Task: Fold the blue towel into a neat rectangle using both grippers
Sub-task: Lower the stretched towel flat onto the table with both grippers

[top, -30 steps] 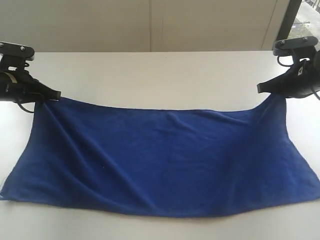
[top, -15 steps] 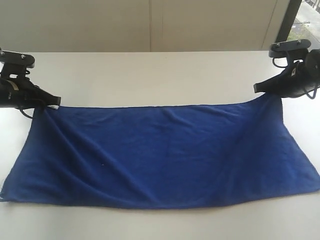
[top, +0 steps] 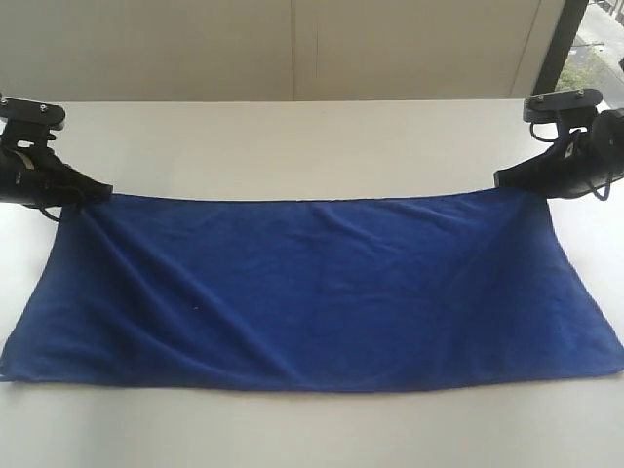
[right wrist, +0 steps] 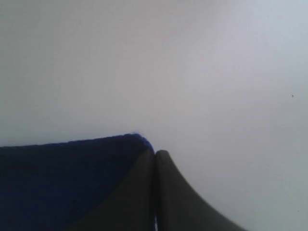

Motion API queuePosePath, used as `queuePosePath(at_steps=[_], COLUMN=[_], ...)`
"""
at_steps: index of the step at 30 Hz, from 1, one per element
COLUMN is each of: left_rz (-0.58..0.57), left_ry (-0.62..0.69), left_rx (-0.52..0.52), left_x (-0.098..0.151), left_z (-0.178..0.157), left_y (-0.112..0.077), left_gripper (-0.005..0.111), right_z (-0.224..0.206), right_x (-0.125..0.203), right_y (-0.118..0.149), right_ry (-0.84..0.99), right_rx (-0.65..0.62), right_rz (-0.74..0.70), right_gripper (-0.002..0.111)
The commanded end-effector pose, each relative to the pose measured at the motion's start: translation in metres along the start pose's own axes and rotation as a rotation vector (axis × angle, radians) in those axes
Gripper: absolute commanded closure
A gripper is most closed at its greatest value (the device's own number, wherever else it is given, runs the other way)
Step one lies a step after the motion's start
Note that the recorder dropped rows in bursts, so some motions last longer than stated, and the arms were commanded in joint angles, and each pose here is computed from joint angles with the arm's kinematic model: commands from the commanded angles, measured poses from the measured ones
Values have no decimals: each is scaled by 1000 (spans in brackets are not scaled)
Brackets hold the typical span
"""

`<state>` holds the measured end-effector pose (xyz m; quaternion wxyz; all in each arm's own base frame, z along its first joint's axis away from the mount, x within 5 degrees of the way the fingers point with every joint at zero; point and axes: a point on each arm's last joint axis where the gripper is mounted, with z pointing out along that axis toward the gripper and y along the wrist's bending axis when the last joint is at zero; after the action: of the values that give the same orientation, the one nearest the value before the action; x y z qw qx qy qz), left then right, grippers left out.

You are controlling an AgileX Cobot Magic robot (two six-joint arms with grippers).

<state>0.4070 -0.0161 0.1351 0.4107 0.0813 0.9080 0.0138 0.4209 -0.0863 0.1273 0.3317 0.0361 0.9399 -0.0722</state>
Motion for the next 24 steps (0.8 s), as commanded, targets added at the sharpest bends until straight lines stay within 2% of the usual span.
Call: queuePosePath(at_steps=[1,12,24], left_rz=[-24,-25,-24], left_ry=[26,61,3], left_rx=[-19,-13,-13], left_x=[3,16,10], left_z=[0,14,14], left_y=[10,8,8], left_gripper=[107,107,107], right_z=[2,6,13], right_x=[-5,-5,-3], right_y=[-4,-3,-3], right_ry=[-35,-54,-49], right_rx=[3,-3,-5], right_rz=[20,20,19], right_gripper=[108,108,108])
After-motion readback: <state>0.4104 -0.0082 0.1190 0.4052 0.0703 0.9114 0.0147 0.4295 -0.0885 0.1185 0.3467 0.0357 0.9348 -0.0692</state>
